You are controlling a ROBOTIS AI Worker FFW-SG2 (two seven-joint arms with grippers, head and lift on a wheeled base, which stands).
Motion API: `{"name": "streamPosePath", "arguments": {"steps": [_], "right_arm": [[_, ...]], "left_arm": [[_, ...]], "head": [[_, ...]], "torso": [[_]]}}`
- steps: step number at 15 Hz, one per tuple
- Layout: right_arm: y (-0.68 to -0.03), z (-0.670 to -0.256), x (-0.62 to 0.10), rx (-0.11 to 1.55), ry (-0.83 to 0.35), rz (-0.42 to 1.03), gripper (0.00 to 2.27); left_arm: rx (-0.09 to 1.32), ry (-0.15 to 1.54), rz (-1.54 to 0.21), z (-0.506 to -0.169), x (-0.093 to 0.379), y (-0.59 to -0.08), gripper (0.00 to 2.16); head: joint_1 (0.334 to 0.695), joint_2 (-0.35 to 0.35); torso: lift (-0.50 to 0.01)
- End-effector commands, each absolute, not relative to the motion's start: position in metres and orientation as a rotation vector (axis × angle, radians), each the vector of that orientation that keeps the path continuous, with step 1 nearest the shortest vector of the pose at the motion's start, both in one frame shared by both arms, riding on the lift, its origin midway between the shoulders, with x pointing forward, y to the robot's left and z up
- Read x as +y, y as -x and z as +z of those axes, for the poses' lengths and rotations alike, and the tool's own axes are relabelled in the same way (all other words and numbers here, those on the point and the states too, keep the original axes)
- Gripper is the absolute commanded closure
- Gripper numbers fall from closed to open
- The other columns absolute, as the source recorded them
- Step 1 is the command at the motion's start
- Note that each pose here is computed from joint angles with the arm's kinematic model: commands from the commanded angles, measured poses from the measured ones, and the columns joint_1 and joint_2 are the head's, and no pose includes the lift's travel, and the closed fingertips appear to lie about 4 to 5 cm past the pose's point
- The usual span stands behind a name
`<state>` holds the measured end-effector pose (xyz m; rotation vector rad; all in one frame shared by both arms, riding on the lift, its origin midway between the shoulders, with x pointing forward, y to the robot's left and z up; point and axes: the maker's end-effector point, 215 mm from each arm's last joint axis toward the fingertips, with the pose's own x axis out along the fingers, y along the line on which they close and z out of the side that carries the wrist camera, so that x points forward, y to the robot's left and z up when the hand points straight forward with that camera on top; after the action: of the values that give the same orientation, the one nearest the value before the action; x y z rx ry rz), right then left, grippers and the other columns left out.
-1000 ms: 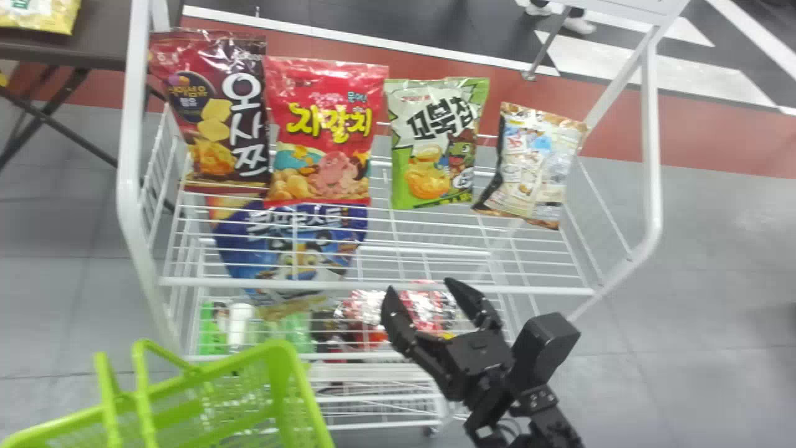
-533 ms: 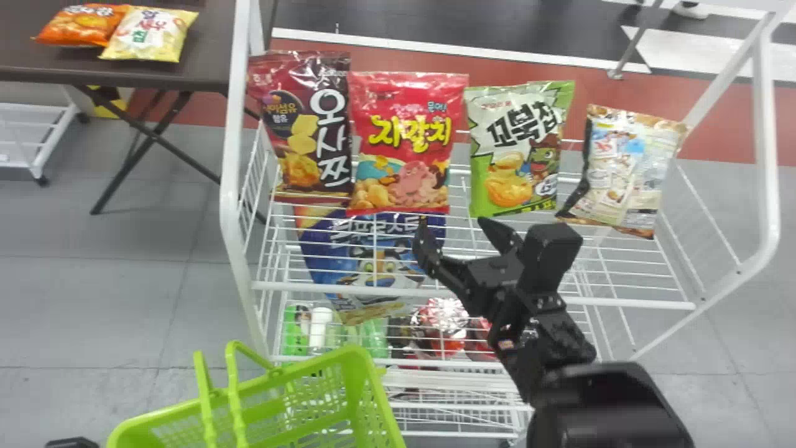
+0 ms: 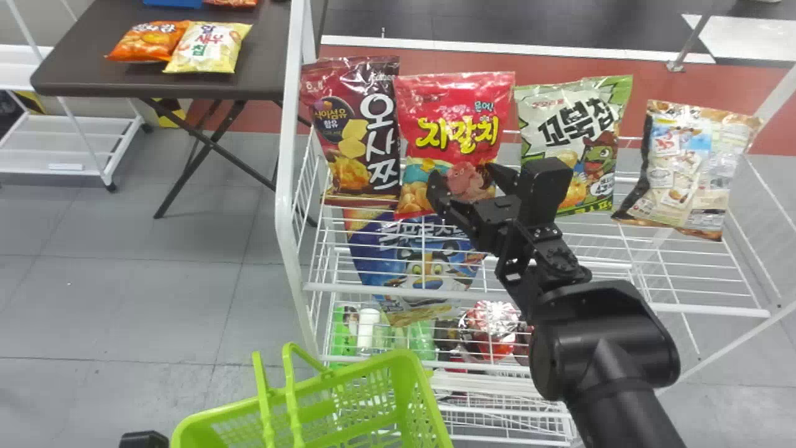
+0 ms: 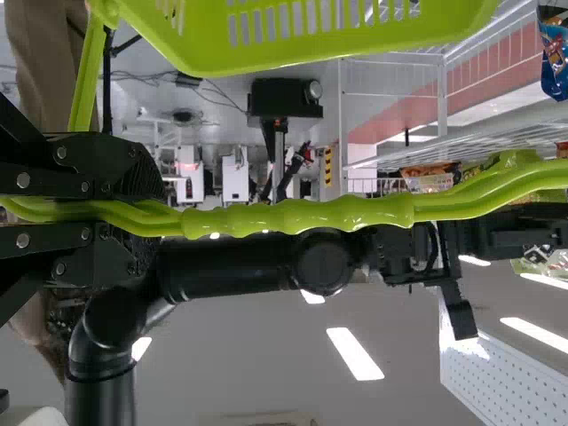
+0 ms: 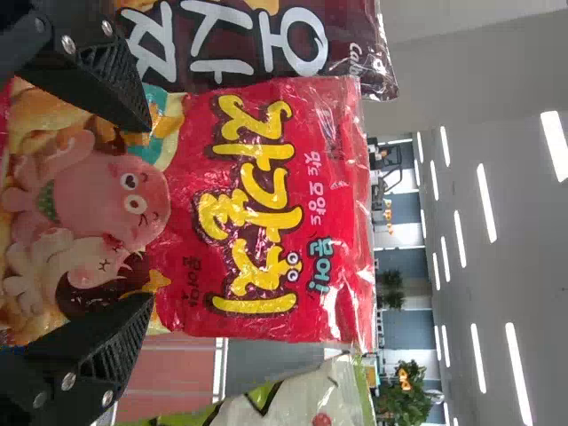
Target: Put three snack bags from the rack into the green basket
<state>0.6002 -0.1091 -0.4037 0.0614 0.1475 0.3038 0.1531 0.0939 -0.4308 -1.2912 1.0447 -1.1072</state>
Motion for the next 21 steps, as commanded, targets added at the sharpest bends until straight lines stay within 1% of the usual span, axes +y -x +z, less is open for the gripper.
{"name": "streamPosePath", "arguments": {"steps": [1,2,3,4,5,6,8,12,15,18,19,21], "right_arm": [[-0.603,-0.393,-0.1,0.114,-0.054,0.321,0.92],[-0.602,-0.393,-0.098,0.114,-0.054,0.325,1.53],[-0.6,-0.397,-0.097,0.124,-0.054,0.325,2.04],[-0.599,-0.398,-0.096,0.127,-0.051,0.327,2.13],[-0.598,-0.397,-0.096,0.124,-0.049,0.327,2.17],[-0.597,-0.395,-0.096,0.117,-0.043,0.328,2.26],[-0.591,-0.391,-0.095,0.108,-0.042,0.33,2.26],[-0.562,-0.364,-0.099,0.061,-0.062,0.322,2.26],[-0.525,-0.352,-0.112,0.071,-0.097,0.305,2.26],[-0.479,-0.347,-0.132,0.111,-0.129,0.281,2.26],[-0.459,-0.35,-0.139,0.143,-0.133,0.276,2.26],[-0.42,-0.357,-0.151,0.216,-0.192,0.284,2.26]], "left_arm": [[1.042,1.287,-1.108,-0.432,0.094,-0.153,2.15],[1.04,1.287,-1.111,-0.431,0.093,-0.153,2.15],[1.039,1.286,-1.112,-0.431,0.093,-0.154,2.15],[1.039,1.286,-1.112,-0.431,0.093,-0.154,2.15],[1.039,1.286,-1.112,-0.431,0.093,-0.154,2.15],[1.04,1.287,-1.111,-0.432,0.093,-0.154,2.15],[1.037,1.283,-1.114,-0.431,0.093,-0.154,2.15],[1.035,1.28,-1.11,-0.432,0.095,-0.154,2.15],[1.028,1.277,-1.104,-0.433,0.098,-0.156,2.15],[1.005,1.246,-1.1,-0.428,0.105,-0.168,2.15],[0.999,1.242,-1.097,-0.426,0.107,-0.174,2.15],[0.987,1.23,-1.1,-0.42,0.109,-0.185,2.15]], "head": [[0.695,-0.025],[0.695,-0.02],[0.695,-0.016],[0.695,-0.013],[0.695,-0.011],[0.695,-0.01],[0.695,-0.007],[0.695,-0.004],[0.695,-0.008],[0.695,-0.03],[0.695,-0.037],[0.695,-0.053]], "torso": [[0.0],[0.0],[0.0],[0.0],[0.0],[0.0],[0.0],[0.0],[0.0],[0.0],[0.0],[0.0]]}}
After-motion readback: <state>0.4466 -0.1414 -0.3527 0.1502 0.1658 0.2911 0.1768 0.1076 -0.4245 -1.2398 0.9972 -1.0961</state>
